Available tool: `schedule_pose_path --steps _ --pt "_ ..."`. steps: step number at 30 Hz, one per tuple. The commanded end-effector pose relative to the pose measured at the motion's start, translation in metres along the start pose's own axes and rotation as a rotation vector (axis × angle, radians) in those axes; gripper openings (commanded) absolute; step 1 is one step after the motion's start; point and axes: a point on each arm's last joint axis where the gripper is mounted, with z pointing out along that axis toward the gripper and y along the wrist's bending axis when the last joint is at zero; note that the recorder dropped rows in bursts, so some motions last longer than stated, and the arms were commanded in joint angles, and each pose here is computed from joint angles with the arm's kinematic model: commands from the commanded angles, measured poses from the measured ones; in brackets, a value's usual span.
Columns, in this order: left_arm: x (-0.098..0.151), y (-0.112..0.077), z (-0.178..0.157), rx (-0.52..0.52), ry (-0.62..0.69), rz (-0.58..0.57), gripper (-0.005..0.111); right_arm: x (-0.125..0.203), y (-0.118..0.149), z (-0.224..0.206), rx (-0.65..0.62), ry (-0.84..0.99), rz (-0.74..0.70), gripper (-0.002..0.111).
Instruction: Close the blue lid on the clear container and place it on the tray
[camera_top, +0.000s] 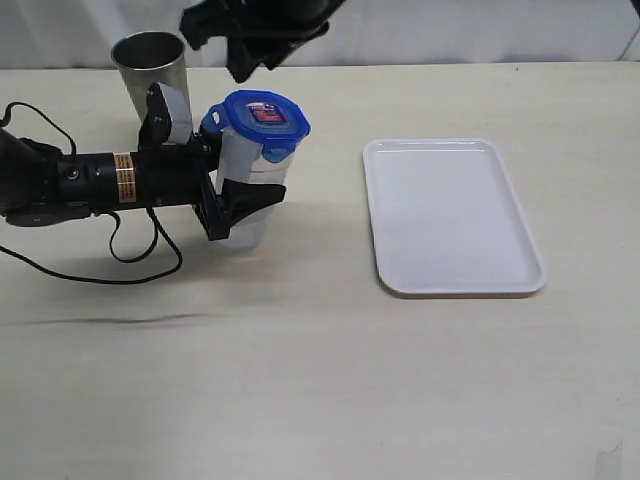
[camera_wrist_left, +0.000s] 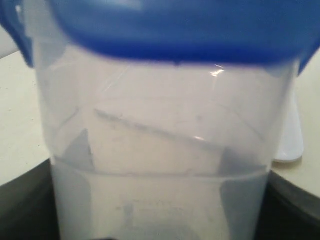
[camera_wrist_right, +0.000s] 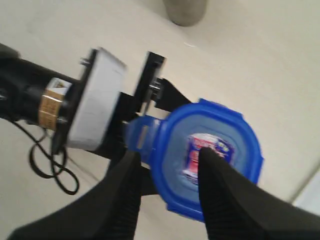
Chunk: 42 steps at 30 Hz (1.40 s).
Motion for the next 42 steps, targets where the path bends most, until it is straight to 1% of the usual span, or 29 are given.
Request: schedule_pose_path --steps 1,2,3,4,5,7,12,16,17,19,21,25,29,32,42 --pt "-0.005 0.001 0.001 0.0 -0.04 -0.003 0.0 -0.001 0.023 0.012 0.184 0.025 -0.083 0.037" --pt "-0.005 0.001 0.001 0.0 -0.04 -0.003 0.0 -0.001 0.023 0.019 0.25 0.036 -0.106 0.037" --pt "-0.005 0.001 0.001 0.0 -0.042 -0.003 0.0 0.001 0.027 0.03 0.261 0.056 -0.124 0.037" --pt "-0.005 0.001 0.001 0.0 -0.042 -0.003 0.0 0.002 0.031 0.037 0.228 0.07 -0.127 0.039" --pt "-0.006 0.001 0.001 0.002 -0.045 -0.003 0.0 0.003 0.034 0.043 0.19 0.083 -0.113 0.045" --pt "-0.006 0.001 0.001 0.002 -0.045 -0.003 0.0 0.002 0.033 0.045 0.198 0.064 -0.115 0.048" --pt "-0.006 0.0 0.001 0.005 -0.051 -0.003 0.0 0.001 0.028 0.053 0.248 0.054 -0.085 0.047" --pt "-0.006 0.0 0.001 0.005 -0.051 -0.003 0.0 0.006 0.025 0.07 0.268 0.114 -0.086 0.045" --pt "-0.006 0.0 0.001 0.005 -0.051 -0.003 0.0 0.007 0.027 0.071 0.266 0.116 -0.091 0.045" --pt "-0.006 0.0 0.001 0.005 -0.051 -0.003 0.0 0.009 0.031 0.076 0.274 0.134 -0.105 0.041" --pt "-0.006 0.0 0.001 0.003 -0.052 -0.004 0.0 0.01 0.038 0.079 0.292 0.142 -0.149 0.039" --pt "-0.007 0.0 0.001 0.004 -0.056 -0.004 0.0 0.013 0.049 0.091 0.379 0.155 -0.241 0.039" --pt "-0.008 0.0 0.001 0.008 -0.066 -0.004 0.0 0.018 0.056 0.105 0.388 0.179 -0.269 0.039" --pt "-0.008 0.0 0.001 0.013 -0.071 -0.003 0.0 0.02 0.057 0.114 0.395 0.195 -0.281 0.039" --pt "-0.008 0.0 0.001 0.014 -0.073 -0.003 0.0 0.021 0.053 0.115 0.433 0.204 -0.324 0.039"
